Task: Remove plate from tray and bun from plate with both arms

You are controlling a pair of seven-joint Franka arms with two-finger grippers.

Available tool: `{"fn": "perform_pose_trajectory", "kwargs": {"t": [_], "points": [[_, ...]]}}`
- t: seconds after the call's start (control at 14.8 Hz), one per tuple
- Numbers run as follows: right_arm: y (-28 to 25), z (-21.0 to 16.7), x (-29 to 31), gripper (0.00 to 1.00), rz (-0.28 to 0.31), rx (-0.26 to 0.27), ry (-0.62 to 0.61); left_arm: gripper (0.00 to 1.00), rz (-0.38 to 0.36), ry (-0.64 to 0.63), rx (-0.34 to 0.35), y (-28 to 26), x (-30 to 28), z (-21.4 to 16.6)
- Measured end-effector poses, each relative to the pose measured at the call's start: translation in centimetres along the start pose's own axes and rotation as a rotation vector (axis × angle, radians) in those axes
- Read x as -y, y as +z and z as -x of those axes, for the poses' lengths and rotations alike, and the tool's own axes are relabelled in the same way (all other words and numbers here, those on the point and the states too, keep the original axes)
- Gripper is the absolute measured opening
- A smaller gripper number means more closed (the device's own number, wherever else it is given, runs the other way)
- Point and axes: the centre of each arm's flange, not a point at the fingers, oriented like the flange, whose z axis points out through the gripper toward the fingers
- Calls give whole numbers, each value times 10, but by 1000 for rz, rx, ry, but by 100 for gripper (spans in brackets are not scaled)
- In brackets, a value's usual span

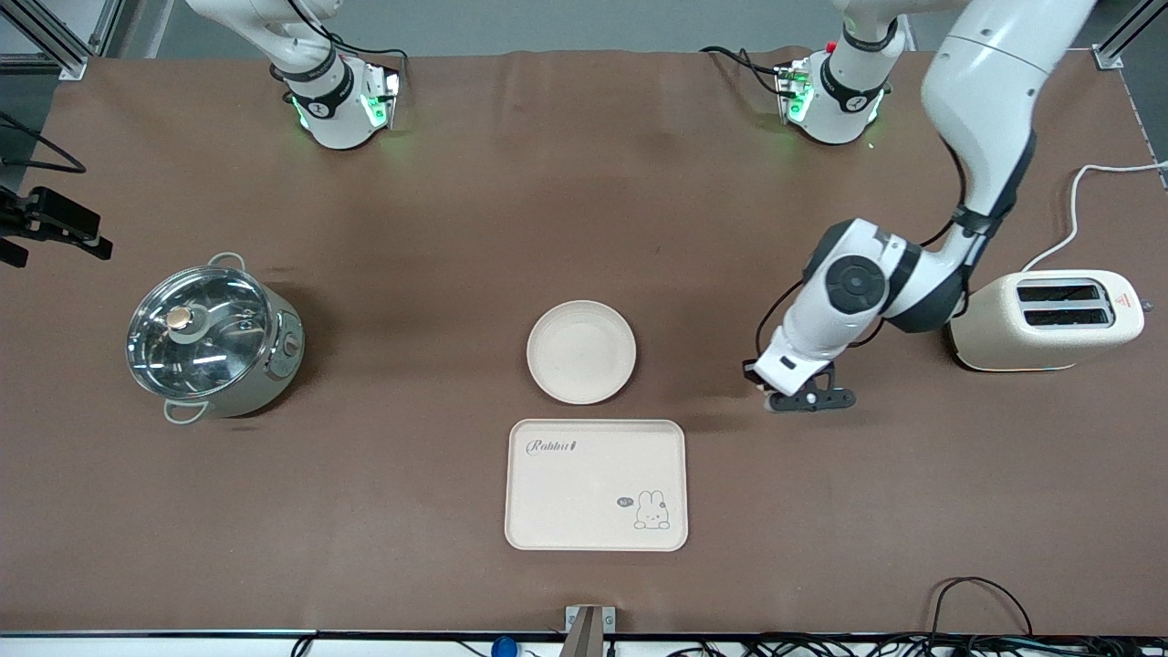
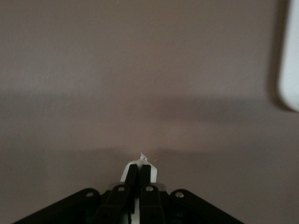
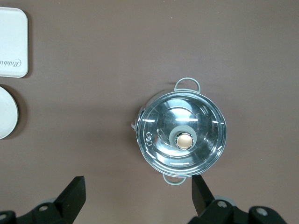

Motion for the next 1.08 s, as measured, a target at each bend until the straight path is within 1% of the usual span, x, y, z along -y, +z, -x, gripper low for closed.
{"fn": "perform_pose_trajectory", "kwargs": {"t": [0.14,0.2,0.41,0.47,0.54,0.61,0.68,0.81,0.95,1.08], "points": [[0,0,2,100,0,0,-3,9,19,14,28,5,34,3],[0,0,3,100,0,0,-5,15,22,31,30,5,47,1],[0,-1,4,100,0,1,-8,43,26,69,20,3,66,-6],[0,-1,5,100,0,1,-9,52,30,73,9,1,66,-9],[0,-1,5,100,0,1,-9,63,35,76,-6,-5,64,-13],[0,-1,6,100,0,1,-10,72,37,80,-23,-14,62,-21],[0,-1,6,100,0,1,-11,81,29,91,-25,-25,60,-29],[0,-1,6,100,0,1,-11,98,-16,122,8,-67,58,-55],[0,-1,6,100,0,0,-11,100,-55,125,28,-136,55,-83],[0,-1,6,100,0,1,-10,100,-73,120,38,-206,50,-92]]}}
